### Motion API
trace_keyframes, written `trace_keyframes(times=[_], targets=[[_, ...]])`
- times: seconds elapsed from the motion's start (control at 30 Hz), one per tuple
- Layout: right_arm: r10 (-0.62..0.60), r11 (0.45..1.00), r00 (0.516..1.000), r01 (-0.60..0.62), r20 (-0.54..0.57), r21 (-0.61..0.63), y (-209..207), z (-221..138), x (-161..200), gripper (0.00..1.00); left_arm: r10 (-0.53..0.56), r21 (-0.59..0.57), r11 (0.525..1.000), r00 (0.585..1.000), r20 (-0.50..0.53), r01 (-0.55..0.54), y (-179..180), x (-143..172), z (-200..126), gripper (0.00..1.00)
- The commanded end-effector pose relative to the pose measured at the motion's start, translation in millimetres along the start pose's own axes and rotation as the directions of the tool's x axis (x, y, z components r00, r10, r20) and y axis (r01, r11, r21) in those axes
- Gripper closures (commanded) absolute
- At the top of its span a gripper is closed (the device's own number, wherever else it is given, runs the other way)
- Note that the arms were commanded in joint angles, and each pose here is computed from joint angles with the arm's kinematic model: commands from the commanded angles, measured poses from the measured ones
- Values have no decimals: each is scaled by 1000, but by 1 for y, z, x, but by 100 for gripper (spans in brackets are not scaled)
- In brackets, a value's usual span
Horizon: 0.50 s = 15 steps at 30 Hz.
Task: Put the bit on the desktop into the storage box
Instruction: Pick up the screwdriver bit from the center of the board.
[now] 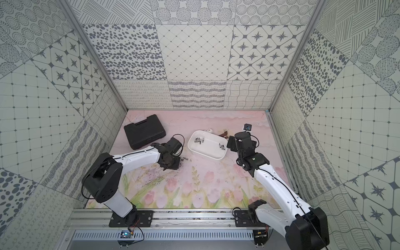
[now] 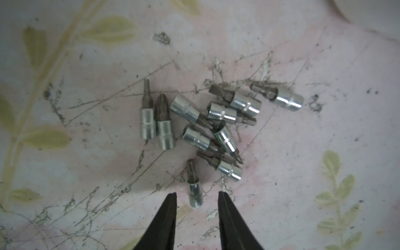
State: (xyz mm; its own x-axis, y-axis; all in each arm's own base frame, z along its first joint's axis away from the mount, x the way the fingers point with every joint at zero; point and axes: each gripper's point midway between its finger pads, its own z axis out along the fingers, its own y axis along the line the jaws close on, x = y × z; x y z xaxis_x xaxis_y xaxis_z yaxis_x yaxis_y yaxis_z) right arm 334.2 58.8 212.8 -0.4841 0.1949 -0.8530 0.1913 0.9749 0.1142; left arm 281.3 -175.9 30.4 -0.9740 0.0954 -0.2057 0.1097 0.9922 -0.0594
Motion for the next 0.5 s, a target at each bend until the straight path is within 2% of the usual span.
trace_keyframes(times=[0.0,0.47], targets=[[23,1000,999,-23,37,0,-1,-1,-7,3,32,-38,999,999,-25,-33,4,4,5,65],[19,1000,999,-19,28,3,-1,1,-5,3,40,-65,997,998,-51,-44,6,7,18,79]])
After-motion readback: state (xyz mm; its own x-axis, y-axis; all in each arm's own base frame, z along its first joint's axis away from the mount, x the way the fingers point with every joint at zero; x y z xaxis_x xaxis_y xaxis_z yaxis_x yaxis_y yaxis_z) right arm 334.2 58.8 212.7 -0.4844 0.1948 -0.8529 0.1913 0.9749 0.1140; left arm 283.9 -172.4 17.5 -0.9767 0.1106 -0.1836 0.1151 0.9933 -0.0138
